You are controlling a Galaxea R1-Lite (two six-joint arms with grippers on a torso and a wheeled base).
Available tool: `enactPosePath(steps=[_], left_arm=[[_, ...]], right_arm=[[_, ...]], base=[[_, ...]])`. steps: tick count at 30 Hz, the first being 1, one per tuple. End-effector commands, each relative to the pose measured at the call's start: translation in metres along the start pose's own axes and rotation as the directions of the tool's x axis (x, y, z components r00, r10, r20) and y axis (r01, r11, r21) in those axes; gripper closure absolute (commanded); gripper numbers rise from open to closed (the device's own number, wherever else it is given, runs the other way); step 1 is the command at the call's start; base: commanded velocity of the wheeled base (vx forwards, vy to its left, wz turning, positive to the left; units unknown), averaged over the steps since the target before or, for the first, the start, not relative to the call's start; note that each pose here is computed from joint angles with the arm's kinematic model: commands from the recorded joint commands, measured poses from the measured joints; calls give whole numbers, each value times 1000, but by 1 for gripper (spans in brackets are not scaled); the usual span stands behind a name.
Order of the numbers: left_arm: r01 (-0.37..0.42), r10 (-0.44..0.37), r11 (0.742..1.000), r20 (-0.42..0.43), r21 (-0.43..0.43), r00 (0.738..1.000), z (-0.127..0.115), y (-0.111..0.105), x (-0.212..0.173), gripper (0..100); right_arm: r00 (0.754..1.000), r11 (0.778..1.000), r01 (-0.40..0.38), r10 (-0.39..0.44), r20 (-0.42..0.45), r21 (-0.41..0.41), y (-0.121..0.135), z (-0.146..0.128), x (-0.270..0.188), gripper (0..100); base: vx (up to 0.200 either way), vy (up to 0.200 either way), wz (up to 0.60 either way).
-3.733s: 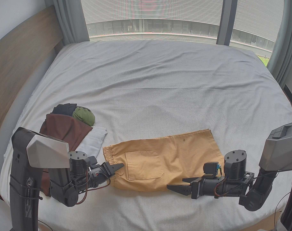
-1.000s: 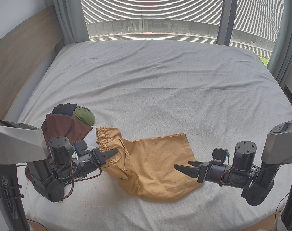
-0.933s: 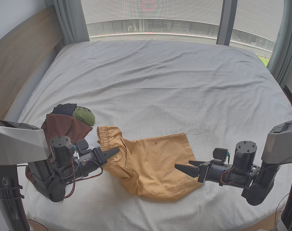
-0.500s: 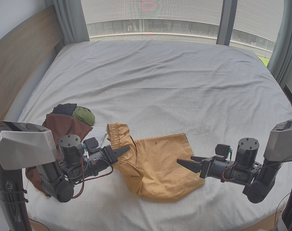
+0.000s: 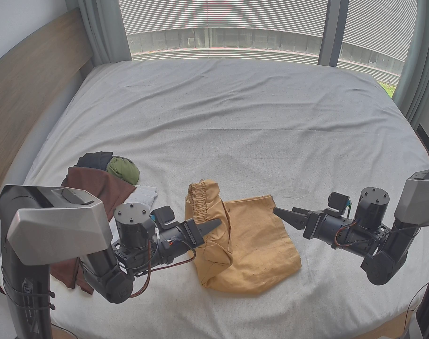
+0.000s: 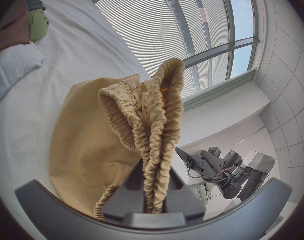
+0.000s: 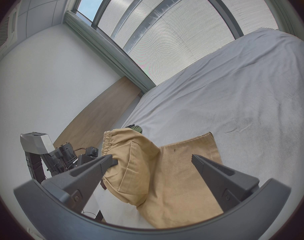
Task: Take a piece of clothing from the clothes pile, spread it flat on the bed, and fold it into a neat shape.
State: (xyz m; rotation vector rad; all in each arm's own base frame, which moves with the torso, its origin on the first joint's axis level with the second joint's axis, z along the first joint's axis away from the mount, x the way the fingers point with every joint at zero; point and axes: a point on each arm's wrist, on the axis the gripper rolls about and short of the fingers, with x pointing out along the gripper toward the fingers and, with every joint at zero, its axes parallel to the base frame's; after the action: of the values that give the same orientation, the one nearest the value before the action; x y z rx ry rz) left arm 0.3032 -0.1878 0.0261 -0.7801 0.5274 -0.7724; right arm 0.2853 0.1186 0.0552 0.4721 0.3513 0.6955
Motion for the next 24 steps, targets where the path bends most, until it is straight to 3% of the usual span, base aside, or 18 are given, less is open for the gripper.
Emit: enactPosePath(steps=[1, 24], left_arm=[[14, -14, 1000, -10, 2, 1000, -4, 0, 9, 100], [-5, 3, 1000, -107, -16, 994, -6, -16, 50, 100]], right_arm=[[1000, 1000, 3, -3, 19, -4, -3, 5, 0, 0], [997, 1000, 29, -30, 69, 6, -14, 18, -1, 0]], base=[[0, 0, 0], [0, 0, 0]])
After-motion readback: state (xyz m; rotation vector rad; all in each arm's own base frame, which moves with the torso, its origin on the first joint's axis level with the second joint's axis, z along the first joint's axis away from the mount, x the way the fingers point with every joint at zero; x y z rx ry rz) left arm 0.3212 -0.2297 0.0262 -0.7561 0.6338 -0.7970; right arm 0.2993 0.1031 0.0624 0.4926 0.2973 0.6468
